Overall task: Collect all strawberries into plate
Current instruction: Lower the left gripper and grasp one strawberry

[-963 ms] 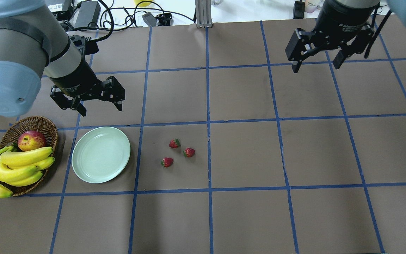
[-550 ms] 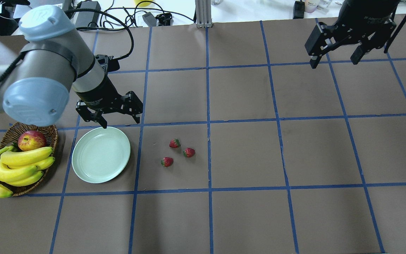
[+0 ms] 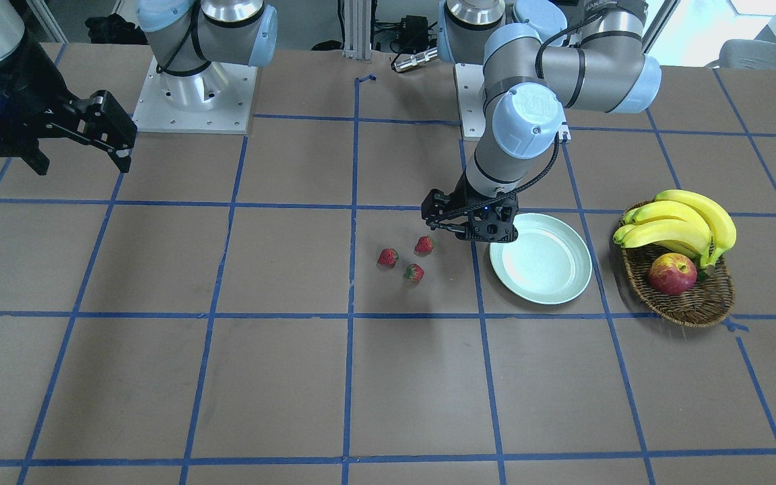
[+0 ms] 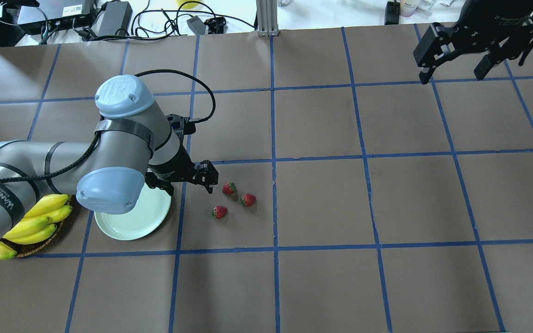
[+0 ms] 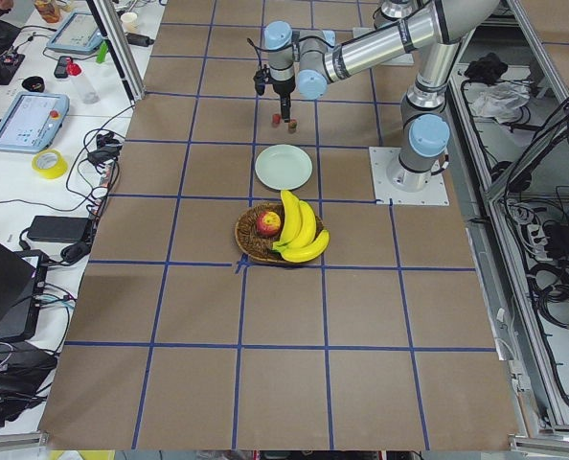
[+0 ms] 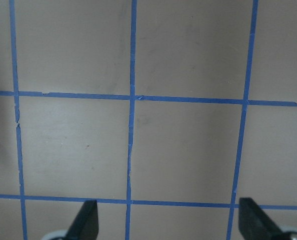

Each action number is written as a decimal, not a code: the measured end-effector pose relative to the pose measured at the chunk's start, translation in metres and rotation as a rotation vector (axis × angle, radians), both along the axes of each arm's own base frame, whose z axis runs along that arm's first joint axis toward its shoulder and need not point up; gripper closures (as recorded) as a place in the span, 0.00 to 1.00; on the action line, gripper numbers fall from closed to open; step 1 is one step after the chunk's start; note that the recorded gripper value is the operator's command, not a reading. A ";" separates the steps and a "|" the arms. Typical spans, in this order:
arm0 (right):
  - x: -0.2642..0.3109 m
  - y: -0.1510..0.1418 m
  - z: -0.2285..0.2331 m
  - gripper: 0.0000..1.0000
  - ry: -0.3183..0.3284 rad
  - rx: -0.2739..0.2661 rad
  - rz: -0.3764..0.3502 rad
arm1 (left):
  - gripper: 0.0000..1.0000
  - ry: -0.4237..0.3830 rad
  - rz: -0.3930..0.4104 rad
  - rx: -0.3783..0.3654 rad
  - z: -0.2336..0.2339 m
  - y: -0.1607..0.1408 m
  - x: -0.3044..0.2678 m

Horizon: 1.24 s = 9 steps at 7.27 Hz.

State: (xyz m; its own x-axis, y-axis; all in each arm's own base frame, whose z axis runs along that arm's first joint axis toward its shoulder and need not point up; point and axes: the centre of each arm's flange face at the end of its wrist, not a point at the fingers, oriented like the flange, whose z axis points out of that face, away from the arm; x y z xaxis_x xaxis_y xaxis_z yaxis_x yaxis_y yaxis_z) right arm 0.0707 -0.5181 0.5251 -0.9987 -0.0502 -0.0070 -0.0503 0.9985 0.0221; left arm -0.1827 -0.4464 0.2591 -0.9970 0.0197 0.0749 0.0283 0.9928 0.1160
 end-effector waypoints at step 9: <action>0.003 -0.003 -0.007 0.00 -0.019 0.009 -0.002 | 0.41 0.003 -0.167 0.048 -0.074 0.003 -0.042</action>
